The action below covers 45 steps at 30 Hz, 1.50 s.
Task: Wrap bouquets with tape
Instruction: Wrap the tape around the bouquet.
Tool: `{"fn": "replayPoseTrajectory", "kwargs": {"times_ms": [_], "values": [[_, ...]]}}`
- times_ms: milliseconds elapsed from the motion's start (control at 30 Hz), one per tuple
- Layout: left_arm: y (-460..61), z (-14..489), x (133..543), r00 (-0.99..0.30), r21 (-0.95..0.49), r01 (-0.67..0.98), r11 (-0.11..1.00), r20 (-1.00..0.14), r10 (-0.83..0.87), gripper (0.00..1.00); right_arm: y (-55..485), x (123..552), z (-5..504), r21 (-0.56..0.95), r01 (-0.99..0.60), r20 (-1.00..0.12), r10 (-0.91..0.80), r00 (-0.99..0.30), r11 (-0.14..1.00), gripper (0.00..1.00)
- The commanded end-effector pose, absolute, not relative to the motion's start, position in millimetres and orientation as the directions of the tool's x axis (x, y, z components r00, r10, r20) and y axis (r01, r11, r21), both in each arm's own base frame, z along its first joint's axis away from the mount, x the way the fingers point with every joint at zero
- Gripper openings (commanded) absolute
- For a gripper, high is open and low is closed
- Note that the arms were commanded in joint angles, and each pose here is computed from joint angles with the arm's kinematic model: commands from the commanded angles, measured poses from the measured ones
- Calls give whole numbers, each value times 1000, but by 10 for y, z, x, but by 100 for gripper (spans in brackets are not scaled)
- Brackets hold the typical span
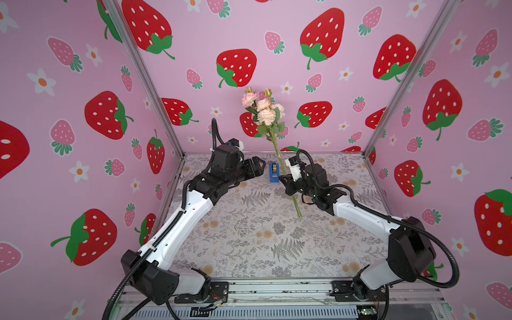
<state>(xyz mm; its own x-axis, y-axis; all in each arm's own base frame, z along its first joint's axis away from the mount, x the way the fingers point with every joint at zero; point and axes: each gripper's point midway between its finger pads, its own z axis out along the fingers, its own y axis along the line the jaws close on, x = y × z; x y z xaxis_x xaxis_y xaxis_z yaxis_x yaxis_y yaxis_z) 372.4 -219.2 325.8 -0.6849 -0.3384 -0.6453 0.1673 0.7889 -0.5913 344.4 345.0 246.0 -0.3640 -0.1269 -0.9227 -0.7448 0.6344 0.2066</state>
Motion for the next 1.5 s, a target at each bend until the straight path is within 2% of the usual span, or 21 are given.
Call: {"fn": "replayPoseTrajectory", "kwargs": {"times_ms": [0,100,200,300,600,900,1033,1133,1167,1233,1300,1367,1467], "values": [[-2340,3300,3865,-661,-634,124,764,-627,-413,83,3494,3451,2901,161,-769,-963,-70,-259,619,0],[-2458,3402,3985,-618,-680,136,720,-627,-475,74,3485,3440,2875,132,-767,-964,-98,-246,628,0],[-2564,3494,4087,-606,-689,145,710,-629,-486,70,3476,3424,2878,106,-765,-966,-117,-231,635,0],[-2670,3605,4132,-592,-711,180,680,-630,-502,61,3457,3427,2854,89,-749,-965,-130,-229,657,0],[-2788,3570,4177,-573,-697,160,699,-642,-509,58,3482,3422,2831,28,-728,-965,-173,-200,685,0],[-2871,3393,4260,-593,-672,104,733,-634,-497,32,3529,3470,2886,-41,-694,-967,-203,-153,719,0],[-2821,3431,4280,-570,-671,88,736,-640,-515,2,3538,3456,2881,-63,-682,-966,-217,-142,729,0],[-2810,3501,4296,-565,-672,110,732,-649,-510,0,3529,3442,2894,-56,-684,-967,-210,-144,727,0],[-2830,3536,4306,-571,-679,138,721,-649,-503,0,3519,3426,2917,-56,-684,-968,-206,-140,727,8],[-2868,3619,4318,-592,-700,212,682,-647,-480,0,3469,3397,2955,-58,-685,-971,-202,-131,726,38],[-2895,3757,4307,-592,-715,322,621,-664,-457,0,3412,3320,3042,-37,-709,-978,-170,-118,704,61],[-2899,3921,4273,-577,-715,438,544,-688,-440,0,3379,3190,3123,25,-763,-988,-100,-117,646,77],[-2946,4238,4130,-549,-680,617,395,-732,-403,0,3408,2913,3250,148,-879,-988,27,-152,453,82]]}}
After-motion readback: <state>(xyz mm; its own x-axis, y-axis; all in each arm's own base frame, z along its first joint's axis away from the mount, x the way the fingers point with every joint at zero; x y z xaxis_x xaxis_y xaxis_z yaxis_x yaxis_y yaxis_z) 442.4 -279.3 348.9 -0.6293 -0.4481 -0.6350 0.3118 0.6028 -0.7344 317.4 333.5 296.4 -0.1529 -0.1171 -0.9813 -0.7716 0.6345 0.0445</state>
